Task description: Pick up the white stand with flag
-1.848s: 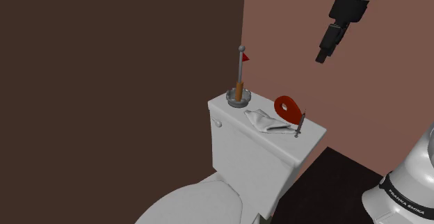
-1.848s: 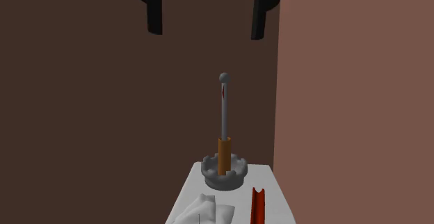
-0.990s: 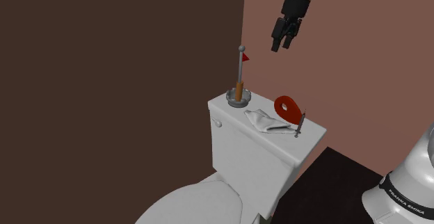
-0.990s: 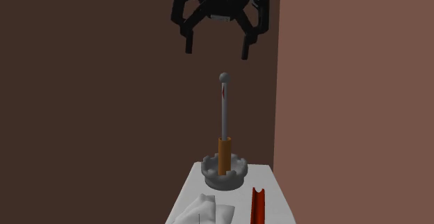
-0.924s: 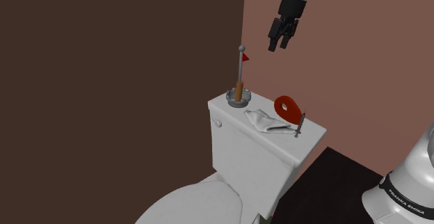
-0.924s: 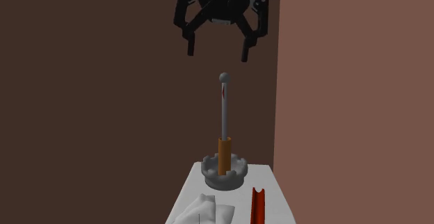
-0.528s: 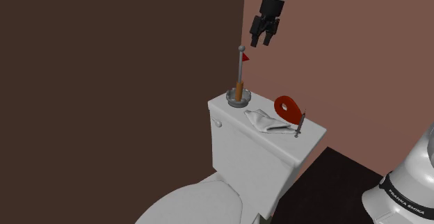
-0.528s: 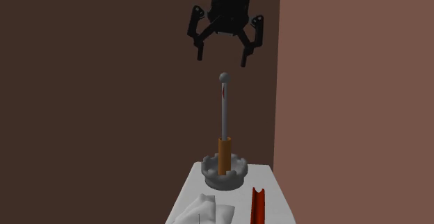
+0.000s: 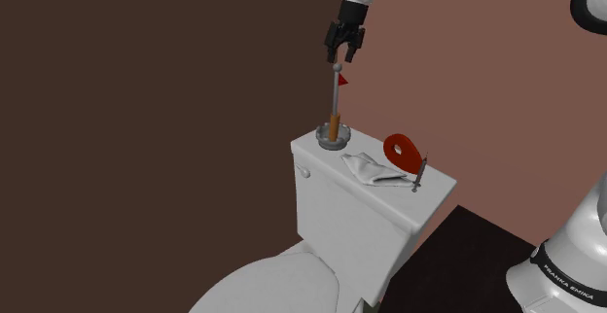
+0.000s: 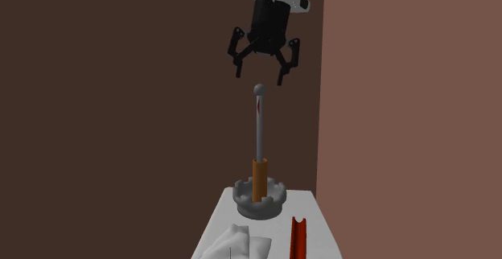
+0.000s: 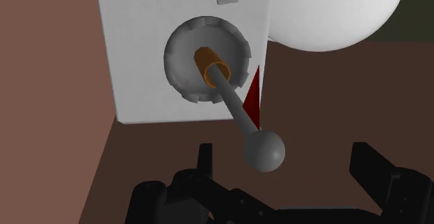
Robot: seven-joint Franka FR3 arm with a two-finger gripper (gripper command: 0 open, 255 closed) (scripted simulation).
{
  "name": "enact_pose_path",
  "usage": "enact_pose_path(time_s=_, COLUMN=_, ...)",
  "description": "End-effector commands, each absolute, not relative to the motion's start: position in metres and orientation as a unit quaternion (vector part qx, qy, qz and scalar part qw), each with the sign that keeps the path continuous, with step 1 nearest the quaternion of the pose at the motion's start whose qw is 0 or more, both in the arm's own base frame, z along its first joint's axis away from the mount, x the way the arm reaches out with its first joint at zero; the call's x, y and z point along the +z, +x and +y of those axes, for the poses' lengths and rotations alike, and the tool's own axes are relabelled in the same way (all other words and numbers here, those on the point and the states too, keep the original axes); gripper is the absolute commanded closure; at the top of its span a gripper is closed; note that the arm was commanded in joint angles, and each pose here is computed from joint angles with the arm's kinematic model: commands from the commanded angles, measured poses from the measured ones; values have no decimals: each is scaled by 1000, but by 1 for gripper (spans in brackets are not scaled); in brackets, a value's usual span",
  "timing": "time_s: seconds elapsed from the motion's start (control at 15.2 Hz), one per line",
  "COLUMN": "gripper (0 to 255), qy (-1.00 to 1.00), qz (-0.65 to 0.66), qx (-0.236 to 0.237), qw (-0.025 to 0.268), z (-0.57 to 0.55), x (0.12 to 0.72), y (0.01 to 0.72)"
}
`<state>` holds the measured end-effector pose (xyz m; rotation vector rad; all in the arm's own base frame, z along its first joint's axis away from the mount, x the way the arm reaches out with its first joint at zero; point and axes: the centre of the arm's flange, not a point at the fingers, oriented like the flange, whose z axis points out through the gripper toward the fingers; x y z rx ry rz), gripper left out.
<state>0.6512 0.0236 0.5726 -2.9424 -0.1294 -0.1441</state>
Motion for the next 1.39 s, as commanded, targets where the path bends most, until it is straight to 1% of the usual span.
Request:
enact_pose_path(time_s=0.0, gripper=0, qy=-993, qz=-43, qx=-49, qw=97, z=23, x=563, y=656)
enact_pose_path(time_s=0.26, gripper=0, qy=-993, qz=-43, qx=-49, qw=97, z=23, x=542, y=656)
enact_pose_path(time_s=0.46, gripper=0, qy=-993, qz=-43, qx=-49, qw=97, z=23, x=539, y=656)
enact_pose_path(time_s=0.53, gripper=255, qy=-993, qz=-43, qx=-49, qw=97, z=23, x=539, y=656)
enact_pose_path(time_s=1.12, gripper=255, qy=-993, qz=-43, qx=-49, qw=97, z=23, x=539, y=656)
enact_pose_path(time_s=1.32, gripper=255, qy=-993, qz=-43, qx=-49, qw=97, z=23, x=555, y=656)
